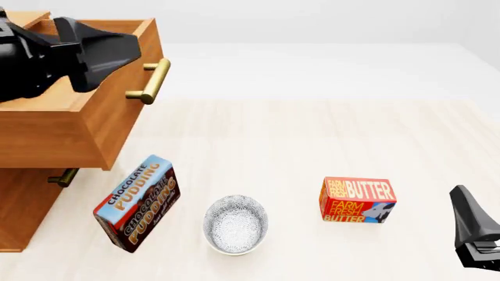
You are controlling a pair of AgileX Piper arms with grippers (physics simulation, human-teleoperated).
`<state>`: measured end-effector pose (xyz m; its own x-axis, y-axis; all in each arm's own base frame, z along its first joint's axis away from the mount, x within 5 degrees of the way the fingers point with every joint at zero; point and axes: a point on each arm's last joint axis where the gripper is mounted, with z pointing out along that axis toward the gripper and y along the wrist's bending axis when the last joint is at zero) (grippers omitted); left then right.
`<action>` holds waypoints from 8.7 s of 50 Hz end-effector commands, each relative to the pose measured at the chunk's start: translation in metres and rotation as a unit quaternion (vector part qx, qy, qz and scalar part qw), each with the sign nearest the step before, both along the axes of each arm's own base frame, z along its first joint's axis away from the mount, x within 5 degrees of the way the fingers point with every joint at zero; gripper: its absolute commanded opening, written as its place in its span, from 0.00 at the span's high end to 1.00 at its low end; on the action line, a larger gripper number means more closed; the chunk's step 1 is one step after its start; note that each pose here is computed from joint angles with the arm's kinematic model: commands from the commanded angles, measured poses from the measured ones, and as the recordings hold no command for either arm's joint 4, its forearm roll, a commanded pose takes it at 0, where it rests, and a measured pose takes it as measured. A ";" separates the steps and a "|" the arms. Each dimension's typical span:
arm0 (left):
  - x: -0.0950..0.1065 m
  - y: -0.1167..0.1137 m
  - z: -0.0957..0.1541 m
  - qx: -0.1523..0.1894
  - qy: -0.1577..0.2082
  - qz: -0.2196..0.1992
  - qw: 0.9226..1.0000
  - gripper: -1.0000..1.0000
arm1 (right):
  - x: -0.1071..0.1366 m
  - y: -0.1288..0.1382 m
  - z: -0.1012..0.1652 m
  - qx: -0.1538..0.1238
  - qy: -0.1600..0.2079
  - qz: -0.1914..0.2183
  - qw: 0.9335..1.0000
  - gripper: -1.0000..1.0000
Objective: Put the bowl in the top drawer of the cabinet.
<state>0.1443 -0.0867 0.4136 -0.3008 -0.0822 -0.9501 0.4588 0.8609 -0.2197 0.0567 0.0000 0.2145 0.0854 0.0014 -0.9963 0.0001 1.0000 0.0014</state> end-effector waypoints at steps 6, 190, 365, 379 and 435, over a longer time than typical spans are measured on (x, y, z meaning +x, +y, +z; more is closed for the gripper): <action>-0.008 -0.018 -0.011 0.009 0.002 -0.058 0.998 0.00 | 0.000 0.000 0.000 0.000 0.000 0.000 1.000 0.00; 0.076 -0.099 -0.262 0.076 0.271 -0.025 0.959 0.00 | 0.000 0.000 0.000 0.000 0.000 0.000 1.000 0.00; -0.010 -0.028 -0.099 0.100 -0.005 -0.107 0.989 1.00 | 0.000 0.000 0.000 0.000 0.000 0.000 1.000 0.00; -0.016 -0.009 -0.063 0.094 -0.046 -0.073 0.992 1.00 | 0.000 0.000 0.000 0.000 0.000 0.000 1.000 0.00; 0.016 0.038 0.047 -0.038 -0.060 0.125 0.990 1.00 | 0.000 0.000 0.000 0.000 0.000 0.000 1.000 0.00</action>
<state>0.1492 -0.0547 0.4468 -0.1692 -0.1534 -0.9736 0.3153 0.9275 -0.2009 0.0567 0.0000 0.2145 0.0854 0.0014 -0.9963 0.0001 1.0000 0.0014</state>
